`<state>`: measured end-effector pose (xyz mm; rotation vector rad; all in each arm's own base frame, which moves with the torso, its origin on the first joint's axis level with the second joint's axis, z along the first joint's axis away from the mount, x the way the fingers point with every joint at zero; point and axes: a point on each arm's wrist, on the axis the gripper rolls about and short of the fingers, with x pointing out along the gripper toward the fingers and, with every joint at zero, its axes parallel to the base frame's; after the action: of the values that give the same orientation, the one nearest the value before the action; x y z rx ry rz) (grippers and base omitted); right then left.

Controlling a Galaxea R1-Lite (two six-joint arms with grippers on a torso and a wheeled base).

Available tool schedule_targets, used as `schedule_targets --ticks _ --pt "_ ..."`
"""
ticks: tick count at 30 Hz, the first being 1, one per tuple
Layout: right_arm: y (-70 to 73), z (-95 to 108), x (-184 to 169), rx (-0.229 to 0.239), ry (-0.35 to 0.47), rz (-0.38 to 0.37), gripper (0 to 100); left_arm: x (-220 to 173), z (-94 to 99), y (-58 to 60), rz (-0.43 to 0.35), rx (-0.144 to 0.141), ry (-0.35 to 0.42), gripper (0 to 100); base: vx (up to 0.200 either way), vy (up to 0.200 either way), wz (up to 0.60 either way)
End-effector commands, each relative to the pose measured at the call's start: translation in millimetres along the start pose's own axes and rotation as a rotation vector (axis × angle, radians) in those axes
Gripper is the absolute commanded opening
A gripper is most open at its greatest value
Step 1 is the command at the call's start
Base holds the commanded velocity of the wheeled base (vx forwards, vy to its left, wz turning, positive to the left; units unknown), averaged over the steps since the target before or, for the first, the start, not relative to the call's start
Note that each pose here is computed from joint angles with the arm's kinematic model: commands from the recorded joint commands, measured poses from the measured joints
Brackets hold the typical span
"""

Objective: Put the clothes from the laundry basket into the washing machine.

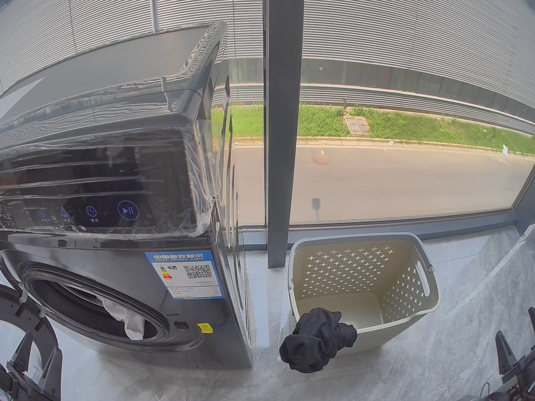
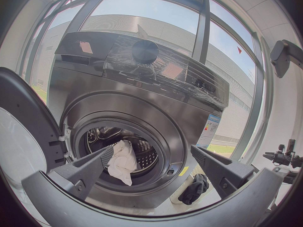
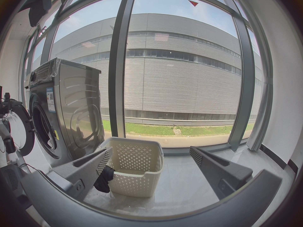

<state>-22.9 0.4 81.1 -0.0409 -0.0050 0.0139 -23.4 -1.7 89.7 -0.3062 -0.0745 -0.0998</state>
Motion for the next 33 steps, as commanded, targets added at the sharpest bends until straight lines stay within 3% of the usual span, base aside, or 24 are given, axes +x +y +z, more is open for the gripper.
schedule_targets --ticks 1,4,5,7,8,9,10,12,13,14,15,16,17,18,20,23,26,30,33 --pt "-2.4 48.5 -5.9 0.084 -0.178 -0.001 100 -0.5 -4.6 1.5 0.002 0.0 -0.001 100 0.0 0.0 0.0" --pt "-9.0 173.7 25.6 0.21 -0.324 -0.019 100 -0.5 -4.6 1.3 -0.005 0.0 0.001 100 0.0 0.0 0.0" --pt "-9.6 211.0 33.7 0.227 -0.363 0.032 100 -0.5 -4.6 1.4 -0.001 0.0 0.0 100 0.0 0.0 0.0" --pt "-9.6 211.0 33.7 0.227 -0.363 0.032 100 -0.5 -4.6 1.4 -0.001 0.0 0.0 100 0.0 0.0 0.0" --pt "-1.6 251.8 68.1 0.155 -0.291 0.312 100 -0.5 -4.6 1.5 0.004 -0.001 -0.001 100 0.0 0.0 0.0" --pt "-0.9 252.1 70.1 0.149 -0.285 0.327 100 -0.5 -4.6 1.5 0.004 -0.001 -0.001 100 0.0 0.0 0.0" --pt "8.8 245.8 101.5 0.042 -0.197 0.471 100 -0.5 -4.6 1.5 0.004 -0.001 -0.001 100 0.0 0.0 0.0" --pt "23.4 225.0 140.3 0.005 -0.063 0.608 100 -0.5 -4.6 1.5 0.004 -0.001 -0.001 100 0.0 0.0 0.0" --pt "23.4 225.0 140.3 0.005 -0.063 0.608 100 -0.5 -4.6 1.5 0.004 -0.001 -0.001 100 0.0 0.0 0.0" --pt "47.8 194.8 175.3 0.037 0.103 0.749 100 -0.5 -4.6 1.4 -0.001 -0.001 0.0 100 0.0 0.0 0.0" --pt "50.0 192.1 177.7 0.039 0.116 0.758 100 -0.5 -4.6 1.4 -0.001 -0.001 0.0 100 0.0 0.0 0.0" --pt "70.0 164.4 199.5 0.079 0.247 0.814 100 -0.5 -4.6 1.4 -0.001 -0.001 0.0 100 0.0 0.0 0.0" --pt "70.0 164.4 199.5 0.079 0.247 0.814 100 -0.5 -4.6 1.4 -0.001 -0.001 0.0 100 0.0 0.0 0.0" --pt "89.2 131.0 226.7 0.142 0.393 0.827 100 -0.5 -4.6 1.4 -0.001 -0.001 0.0 100 0.0 0.0 0.0" --pt "102.8 101.8 248.7 0.171 0.484 0.824 100 -0.5 -4.6 1.4 0.001 -0.001 -0.001 100 0.0 0.0 0.0" --pt "117.7 72.2 268.3 0.167 0.55 0.84 100 -0.5 -4.6 1.4 0.001 -0.003 -0.001 100 0.0 0.0 0.0" --pt "138.3 49.8 276.3 0.149 0.6 0.903 100 -0.5 -4.6 1.5 0.004 -0.012 -0.001 100 0.0 0.0 0.0" --pt "160.7 13.6 291.0 0.138 0.633 0.953 100 -0.5 -4.5 1.6 0.007 -0.037 -0.003 100 0.0 0.0 0.0" --pt "180.8 3.6 284.3 0.133 0.665 1.003 100 -0.5 -4.5 1.6 0.007 -0.043 -0.003 100 0.0 0.0 0.0"
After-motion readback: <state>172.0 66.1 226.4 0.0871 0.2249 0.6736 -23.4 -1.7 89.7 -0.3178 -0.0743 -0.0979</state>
